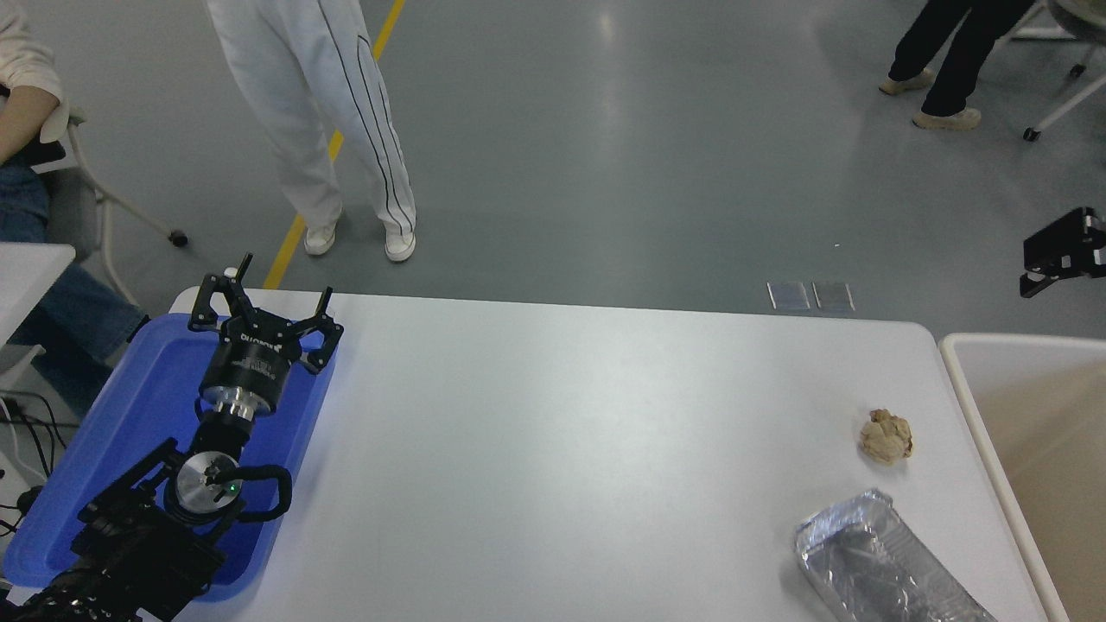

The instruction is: Pick up paper cup place in dustbin

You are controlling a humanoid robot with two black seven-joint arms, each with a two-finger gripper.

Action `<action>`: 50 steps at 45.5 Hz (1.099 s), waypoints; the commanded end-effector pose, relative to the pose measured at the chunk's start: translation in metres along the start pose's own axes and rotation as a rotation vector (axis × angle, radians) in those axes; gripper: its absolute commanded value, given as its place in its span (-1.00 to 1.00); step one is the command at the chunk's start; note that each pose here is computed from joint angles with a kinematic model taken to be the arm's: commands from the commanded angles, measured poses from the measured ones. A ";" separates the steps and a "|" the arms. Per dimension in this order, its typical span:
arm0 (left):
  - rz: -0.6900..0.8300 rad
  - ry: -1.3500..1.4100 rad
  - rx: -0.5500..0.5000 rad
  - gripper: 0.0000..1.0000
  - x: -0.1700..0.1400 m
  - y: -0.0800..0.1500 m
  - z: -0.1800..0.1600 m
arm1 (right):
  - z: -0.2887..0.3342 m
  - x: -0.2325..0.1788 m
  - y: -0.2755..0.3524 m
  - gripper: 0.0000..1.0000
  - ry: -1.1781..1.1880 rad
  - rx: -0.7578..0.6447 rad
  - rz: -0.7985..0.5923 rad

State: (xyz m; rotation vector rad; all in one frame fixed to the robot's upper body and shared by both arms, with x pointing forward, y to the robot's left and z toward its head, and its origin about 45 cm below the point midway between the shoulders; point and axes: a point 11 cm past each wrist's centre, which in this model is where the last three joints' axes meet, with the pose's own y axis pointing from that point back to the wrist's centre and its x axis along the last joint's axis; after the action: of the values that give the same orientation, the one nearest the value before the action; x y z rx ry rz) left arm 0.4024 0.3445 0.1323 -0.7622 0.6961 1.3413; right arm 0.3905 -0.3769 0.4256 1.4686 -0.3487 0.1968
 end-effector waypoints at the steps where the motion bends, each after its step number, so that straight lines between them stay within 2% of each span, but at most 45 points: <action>1: 0.000 0.000 0.000 1.00 0.000 0.000 0.000 | -0.081 0.017 0.024 1.00 0.188 0.038 0.051; 16: 0.000 0.000 0.000 1.00 0.000 0.000 0.000 | -0.133 0.007 0.007 1.00 0.310 0.049 0.003; 50: 0.000 0.000 0.000 1.00 0.000 0.000 0.000 | -0.100 0.006 -0.002 1.00 0.210 0.009 -0.022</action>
State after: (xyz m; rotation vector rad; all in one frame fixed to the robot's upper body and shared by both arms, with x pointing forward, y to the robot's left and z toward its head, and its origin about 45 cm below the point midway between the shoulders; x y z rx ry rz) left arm 0.4025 0.3446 0.1322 -0.7616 0.6963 1.3425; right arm 0.4081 -0.2653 0.4185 1.4581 -0.1271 0.3691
